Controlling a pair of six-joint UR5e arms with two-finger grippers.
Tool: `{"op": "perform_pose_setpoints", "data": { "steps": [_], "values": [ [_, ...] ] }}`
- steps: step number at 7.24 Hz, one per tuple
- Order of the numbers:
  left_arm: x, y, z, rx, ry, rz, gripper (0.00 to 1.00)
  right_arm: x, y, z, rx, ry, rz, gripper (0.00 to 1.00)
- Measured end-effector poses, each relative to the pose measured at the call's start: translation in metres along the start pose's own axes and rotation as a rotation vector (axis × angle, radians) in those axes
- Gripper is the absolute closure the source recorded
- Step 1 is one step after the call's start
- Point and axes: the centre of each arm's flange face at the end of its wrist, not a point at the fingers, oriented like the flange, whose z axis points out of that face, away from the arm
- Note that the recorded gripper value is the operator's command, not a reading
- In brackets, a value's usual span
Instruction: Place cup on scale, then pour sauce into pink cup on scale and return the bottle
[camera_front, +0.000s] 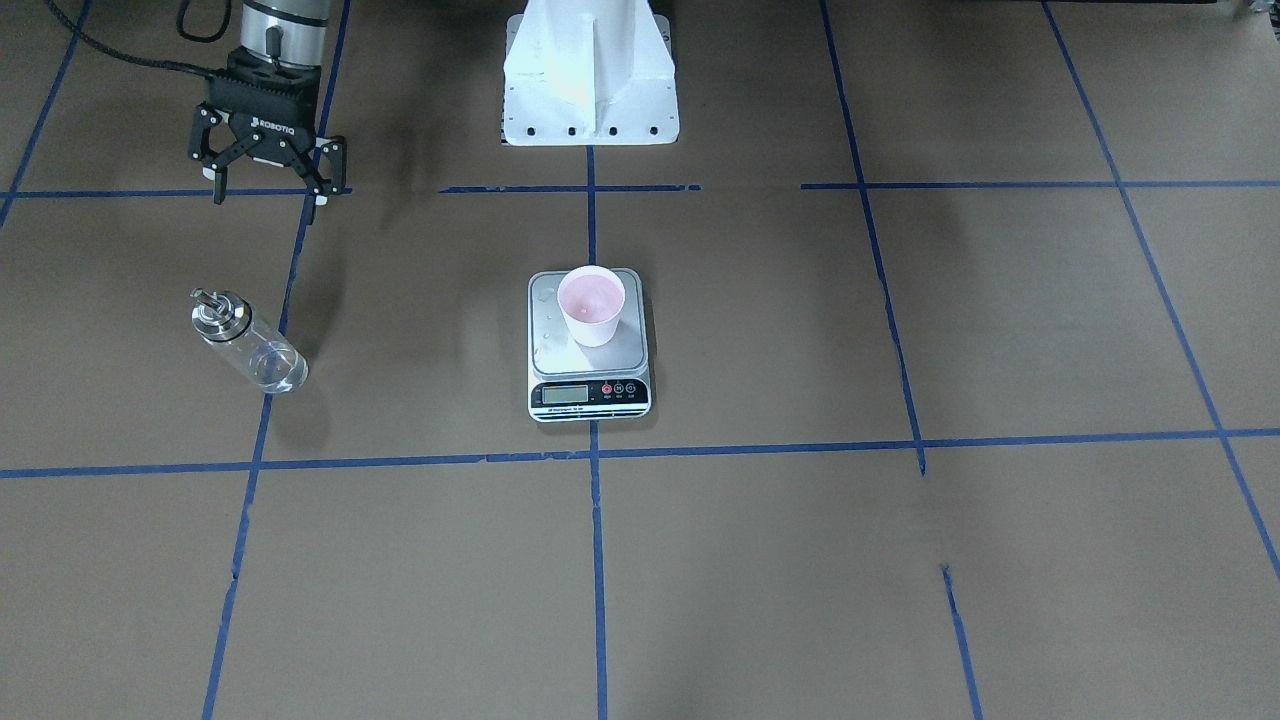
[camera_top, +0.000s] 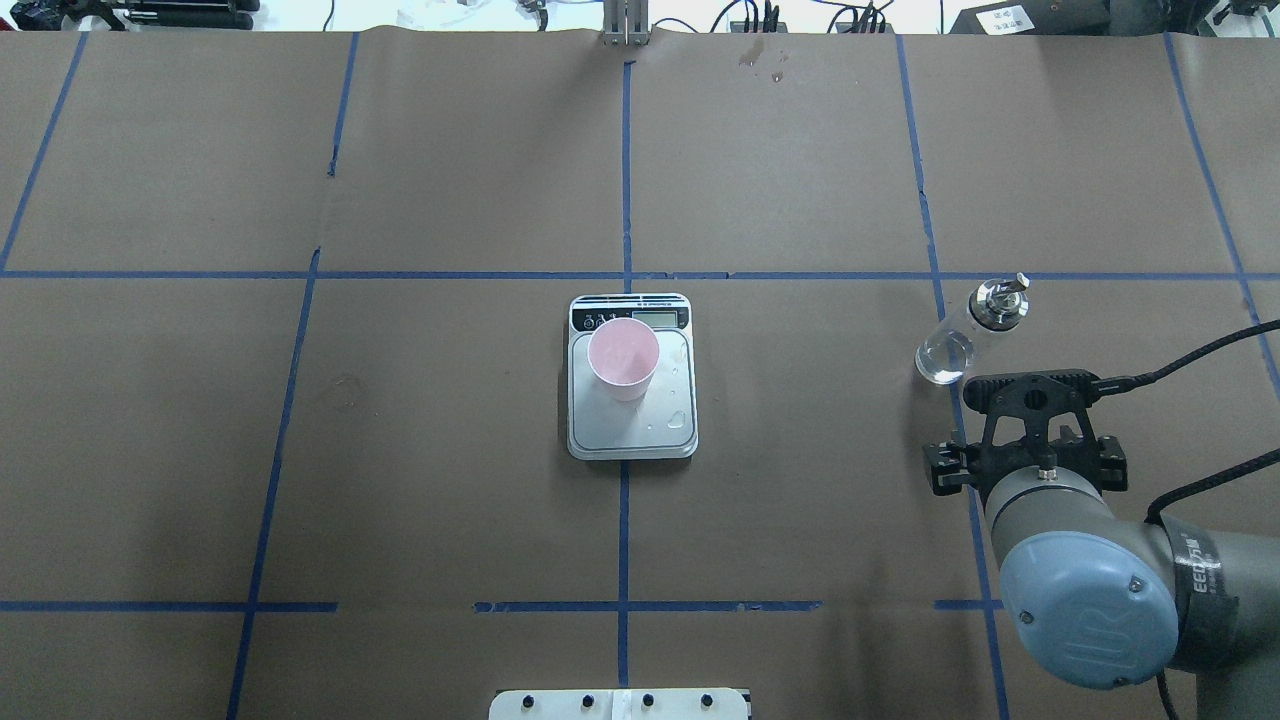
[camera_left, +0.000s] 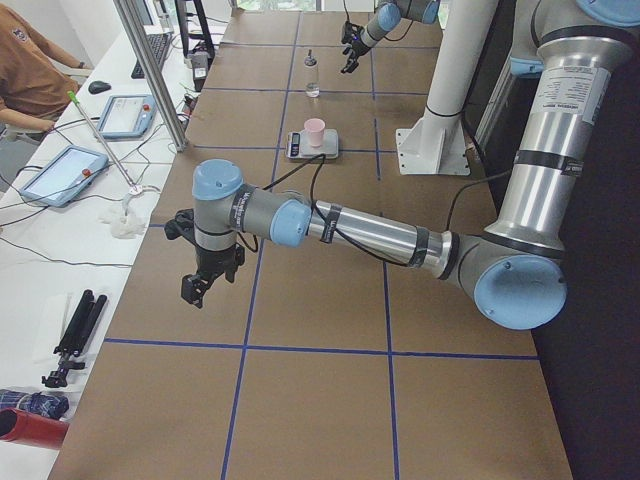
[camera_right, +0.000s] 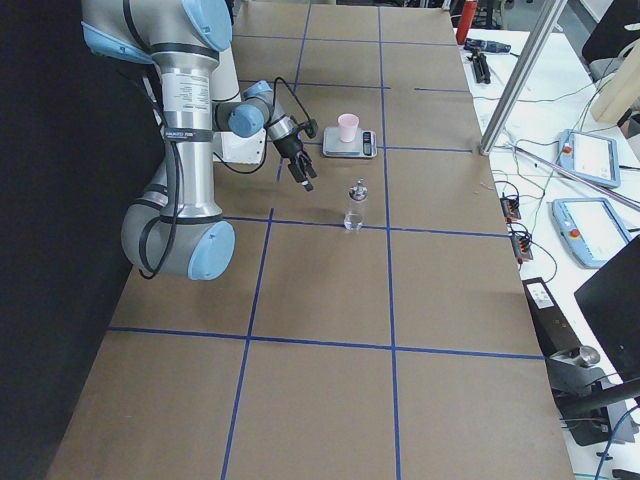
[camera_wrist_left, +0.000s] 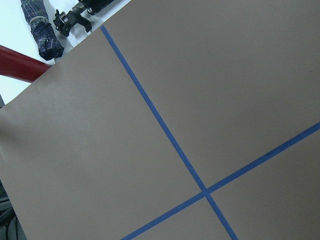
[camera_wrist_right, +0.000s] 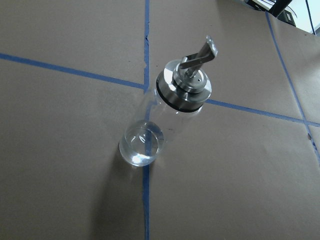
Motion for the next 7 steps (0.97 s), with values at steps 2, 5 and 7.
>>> {"op": "perform_pose_setpoints", "data": {
  "steps": [2, 5, 7],
  "values": [
    [0.0, 0.0, 0.0, 0.001, 0.0, 0.002, 0.0, -0.001, -0.051, -0.042, -0.112, 0.018, -0.09, 0.0],
    [0.001, -0.002, -0.002, 0.004, 0.0, 0.004, 0.0, 0.064, -0.146, -0.064, -0.226, -0.053, -0.182, 0.0],
    [0.001, -0.001, -0.001, 0.003, 0.002, 0.003, 0.0, 0.136, -0.208, -0.048, -0.314, -0.159, -0.22, 0.0]
  ]
}}
